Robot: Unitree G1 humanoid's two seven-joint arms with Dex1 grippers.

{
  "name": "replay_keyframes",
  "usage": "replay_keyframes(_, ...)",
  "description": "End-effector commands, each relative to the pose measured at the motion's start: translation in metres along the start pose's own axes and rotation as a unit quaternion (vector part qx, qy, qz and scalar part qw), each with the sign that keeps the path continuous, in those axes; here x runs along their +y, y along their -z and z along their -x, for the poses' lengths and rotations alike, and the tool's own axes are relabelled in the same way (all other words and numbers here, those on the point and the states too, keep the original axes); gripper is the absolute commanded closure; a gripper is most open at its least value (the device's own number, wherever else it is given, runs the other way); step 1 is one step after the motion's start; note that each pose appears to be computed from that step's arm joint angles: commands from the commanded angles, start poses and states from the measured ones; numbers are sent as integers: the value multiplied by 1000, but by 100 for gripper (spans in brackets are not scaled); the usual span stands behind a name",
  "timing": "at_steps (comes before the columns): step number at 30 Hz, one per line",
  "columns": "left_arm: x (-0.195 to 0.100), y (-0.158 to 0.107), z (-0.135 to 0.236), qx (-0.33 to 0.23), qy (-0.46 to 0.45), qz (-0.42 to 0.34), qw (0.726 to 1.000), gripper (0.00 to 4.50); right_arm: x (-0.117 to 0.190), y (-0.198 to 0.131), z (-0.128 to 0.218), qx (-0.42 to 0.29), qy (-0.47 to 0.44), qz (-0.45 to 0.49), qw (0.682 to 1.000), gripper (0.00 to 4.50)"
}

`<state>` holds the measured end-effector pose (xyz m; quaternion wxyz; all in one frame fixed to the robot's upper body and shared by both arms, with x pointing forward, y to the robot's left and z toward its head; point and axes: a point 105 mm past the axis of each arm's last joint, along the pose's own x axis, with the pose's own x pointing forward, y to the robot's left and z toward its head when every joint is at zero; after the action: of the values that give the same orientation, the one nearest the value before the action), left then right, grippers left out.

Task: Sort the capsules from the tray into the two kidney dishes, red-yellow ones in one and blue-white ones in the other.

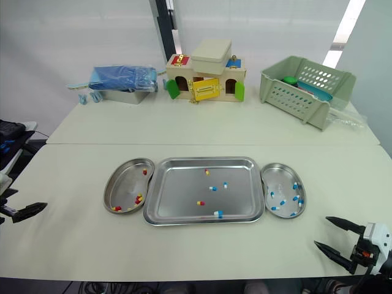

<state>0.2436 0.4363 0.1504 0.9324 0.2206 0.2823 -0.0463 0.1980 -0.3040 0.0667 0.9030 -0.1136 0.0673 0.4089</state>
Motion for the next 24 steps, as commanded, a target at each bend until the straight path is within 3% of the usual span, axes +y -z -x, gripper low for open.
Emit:
replay_keyframes(1,9,-7,7,-14,-15,-3,1000,1,-5,-7,7,-5,9,21,1000,0)
replay_keyframes(11,-6,-17,4,-37,19,-16,999,1,5,-7,4,-12,-11,17,1000,0)
replay_keyframes(14,-27,-34,3,-69,61,-29,995,1,20,-14,-4,-22,-46,22,998,0)
replay_keyframes(18,-79,-56,-2,-99,162,-70,979,1,60,-42,-38,-71,-103,28,992,0)
replay_keyframes(24,-138,-86,-10,-140,256,-114,950,1,85,-66,-67,-111,-112,16,987,0)
